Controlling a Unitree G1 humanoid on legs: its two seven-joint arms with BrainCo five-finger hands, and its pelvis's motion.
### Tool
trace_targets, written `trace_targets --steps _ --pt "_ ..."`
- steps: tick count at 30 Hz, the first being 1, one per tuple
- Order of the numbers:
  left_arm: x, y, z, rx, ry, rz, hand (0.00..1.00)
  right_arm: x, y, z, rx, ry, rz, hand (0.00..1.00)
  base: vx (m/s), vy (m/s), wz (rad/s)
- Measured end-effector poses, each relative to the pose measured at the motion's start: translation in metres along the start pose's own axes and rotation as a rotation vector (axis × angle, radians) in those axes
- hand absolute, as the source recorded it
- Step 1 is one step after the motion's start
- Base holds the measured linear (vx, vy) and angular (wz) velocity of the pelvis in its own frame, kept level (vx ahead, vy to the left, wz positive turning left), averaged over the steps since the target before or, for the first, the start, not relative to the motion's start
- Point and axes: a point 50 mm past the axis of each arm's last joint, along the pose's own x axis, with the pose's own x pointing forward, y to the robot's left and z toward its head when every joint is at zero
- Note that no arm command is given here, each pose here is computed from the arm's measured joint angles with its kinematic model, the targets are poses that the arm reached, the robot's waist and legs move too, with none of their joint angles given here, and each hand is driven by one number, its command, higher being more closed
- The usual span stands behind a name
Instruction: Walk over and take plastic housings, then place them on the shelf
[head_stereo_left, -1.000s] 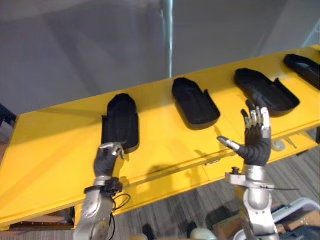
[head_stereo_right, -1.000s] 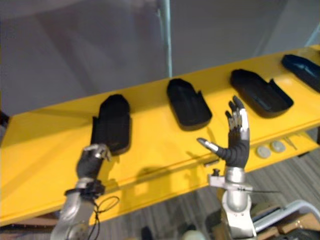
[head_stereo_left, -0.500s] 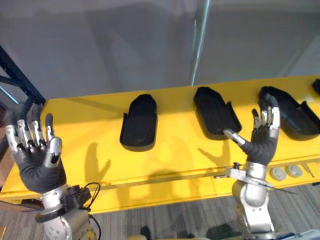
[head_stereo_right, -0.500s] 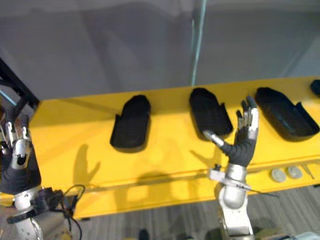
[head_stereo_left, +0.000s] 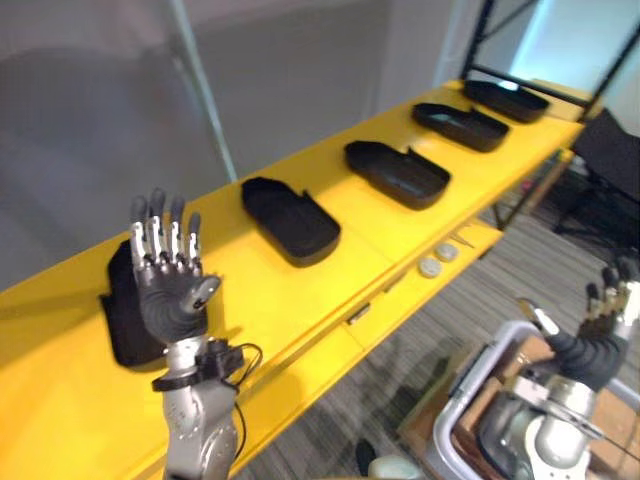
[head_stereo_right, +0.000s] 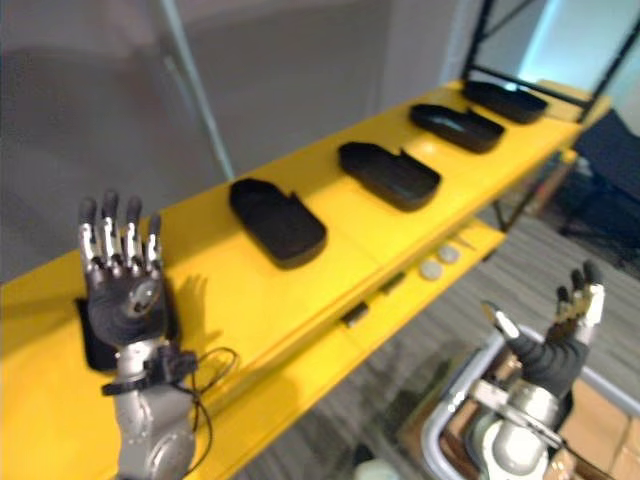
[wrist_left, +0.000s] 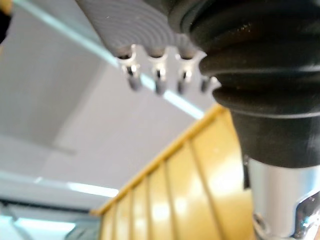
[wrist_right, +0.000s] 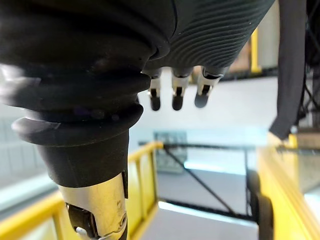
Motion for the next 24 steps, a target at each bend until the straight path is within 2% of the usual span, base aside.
trace_targets --steps 9,14,17,20,24 --pt "-0.001 0.018 0.022 0.082 -0.075 0.085 0.00 0.022 0.034 0.005 0.149 -0.078 0.143 0.00 -0.06 0.076 -0.29" --pt "0.002 0.012 0.025 0.053 -0.113 0.012 0.00 0.014 0.048 -0.015 0.195 0.068 0.116 0.00 -0.05 0.095 0.07" --pt "-0.003 0.015 0.024 0.052 -0.089 0.004 0.00 -0.015 0.039 -0.025 0.203 0.193 0.054 0.00 -0.15 0.087 -0.55" --pt "-0.013 0.023 0.029 0.097 -0.058 0.032 0.00 -0.032 0.040 -0.021 0.260 0.218 0.138 0.00 -0.22 0.043 -0.79" --pt "-0.006 0.035 0.035 0.154 -0.066 0.071 0.00 -0.019 0.066 -0.008 0.348 0.107 0.283 0.00 -0.22 0.004 -0.34"
